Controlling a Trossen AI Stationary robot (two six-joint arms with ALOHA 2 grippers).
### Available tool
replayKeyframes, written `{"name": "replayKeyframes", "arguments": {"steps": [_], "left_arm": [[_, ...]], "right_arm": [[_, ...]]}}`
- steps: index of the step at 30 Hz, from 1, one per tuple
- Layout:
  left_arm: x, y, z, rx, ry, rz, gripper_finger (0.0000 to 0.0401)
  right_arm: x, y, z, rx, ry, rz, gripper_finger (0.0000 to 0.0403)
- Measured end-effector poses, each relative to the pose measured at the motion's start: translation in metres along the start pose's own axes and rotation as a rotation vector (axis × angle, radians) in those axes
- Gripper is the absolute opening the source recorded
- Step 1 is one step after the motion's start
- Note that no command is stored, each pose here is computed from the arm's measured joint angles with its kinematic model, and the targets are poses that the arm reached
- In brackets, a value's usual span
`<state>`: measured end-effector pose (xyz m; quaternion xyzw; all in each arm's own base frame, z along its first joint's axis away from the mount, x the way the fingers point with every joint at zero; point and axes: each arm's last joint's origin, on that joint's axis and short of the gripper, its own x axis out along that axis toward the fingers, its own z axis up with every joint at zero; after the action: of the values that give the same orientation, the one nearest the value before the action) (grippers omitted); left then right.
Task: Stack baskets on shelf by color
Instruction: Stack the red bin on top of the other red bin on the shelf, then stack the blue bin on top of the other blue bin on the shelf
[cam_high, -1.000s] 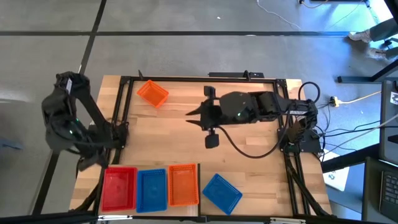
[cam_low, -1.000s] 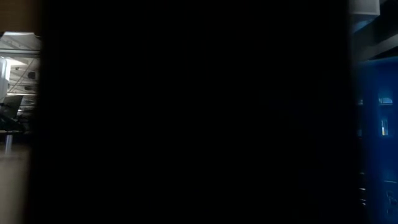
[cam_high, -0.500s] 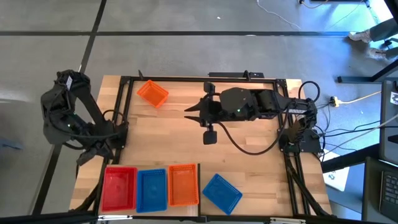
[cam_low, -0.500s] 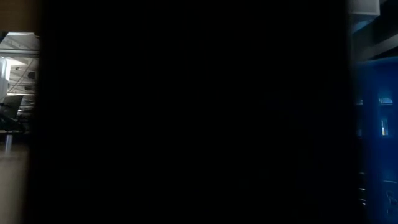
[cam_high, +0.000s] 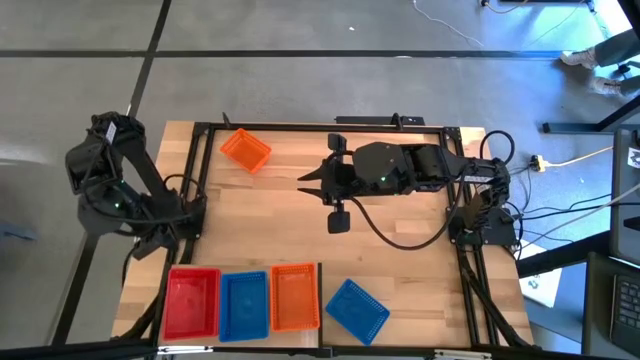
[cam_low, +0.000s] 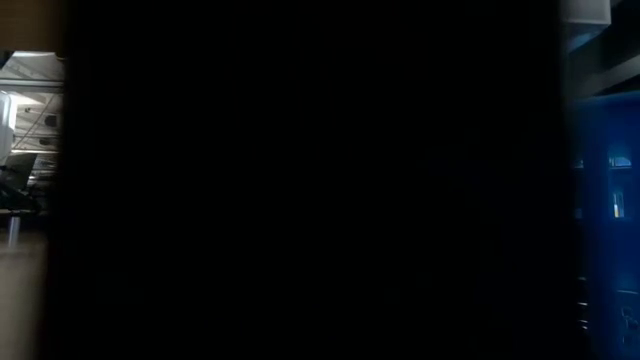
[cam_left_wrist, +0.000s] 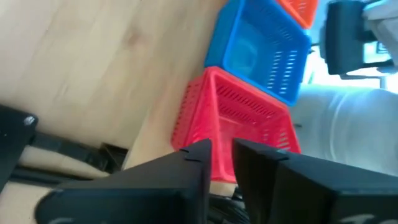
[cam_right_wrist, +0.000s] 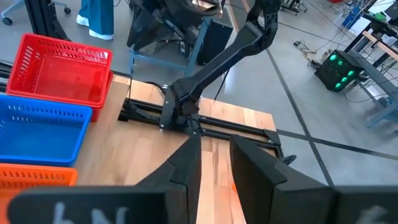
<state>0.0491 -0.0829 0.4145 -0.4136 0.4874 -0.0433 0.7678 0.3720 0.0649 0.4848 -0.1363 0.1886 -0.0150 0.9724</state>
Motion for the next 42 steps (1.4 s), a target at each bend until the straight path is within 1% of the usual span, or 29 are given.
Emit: {"name": "replayKeyframes", "arguments": {"steps": [3, 5, 9, 11, 13, 16, 19, 25, 32, 39, 40, 42], "left_arm": [[0.0, 0.001, 0.0, -0.006, 0.012, 0.008, 0.0073], [0.002, 0.0, -0.001, -0.002, 0.008, 0.015, 0.008], [0.012, -0.007, -0.002, -0.005, -0.011, 0.053, 0.008], [0.021, -0.012, -0.003, 0.004, 0.001, 0.086, 0.0079], [0.031, -0.018, -0.007, 0.029, 0.06, 0.12, 0.008], [0.042, -0.023, -0.012, 0.071, 0.191, 0.156, 0.0082], [0.051, -0.028, -0.016, 0.069, 0.272, 0.178, 0.008], [0.052, -0.029, -0.016, 0.095, 0.28, 0.181, 0.0078], [0.051, -0.026, -0.007, 0.012, 0.239, 0.19, 0.0078], [0.052, -0.028, -0.002, -0.013, 0.217, 0.172, 0.0078], [0.052, -0.028, -0.001, -0.014, 0.215, 0.163, 0.0078], [0.052, -0.03, -0.001, 0.035, 0.217, 0.144, 0.0078]], "right_arm": [[0.0, 0.0, 0.0, 0.0, 0.0, 0.0, 0.0087], [0.0, 0.0, 0.0, 0.0, 0.0, 0.0, 0.0087], [0.0, 0.0, 0.0, 0.0, 0.001, 0.0, 0.0087], [0.0, 0.0, 0.0, 0.0, 0.001, 0.0, 0.0087], [0.0, 0.0, 0.0, 0.0, 0.001, 0.0, 0.0087], [0.0, 0.0, 0.0, -0.001, 0.001, 0.0, 0.0087], [0.0, 0.0, 0.0, -0.002, 0.001, 0.0, 0.0087], [0.0, 0.0, 0.0, -0.021, 0.001, 0.0, 0.0087], [0.0, 0.0, 0.0, -0.024, 0.001, 0.0, 0.0087], [0.0, 0.0, 0.0, -0.024, 0.001, 0.0, 0.0087], [0.0, 0.0, 0.0, -0.024, 0.001, 0.0, 0.0087], [0.0, 0.0, 0.0, -0.024, 0.002, 0.0, 0.0087]]}}
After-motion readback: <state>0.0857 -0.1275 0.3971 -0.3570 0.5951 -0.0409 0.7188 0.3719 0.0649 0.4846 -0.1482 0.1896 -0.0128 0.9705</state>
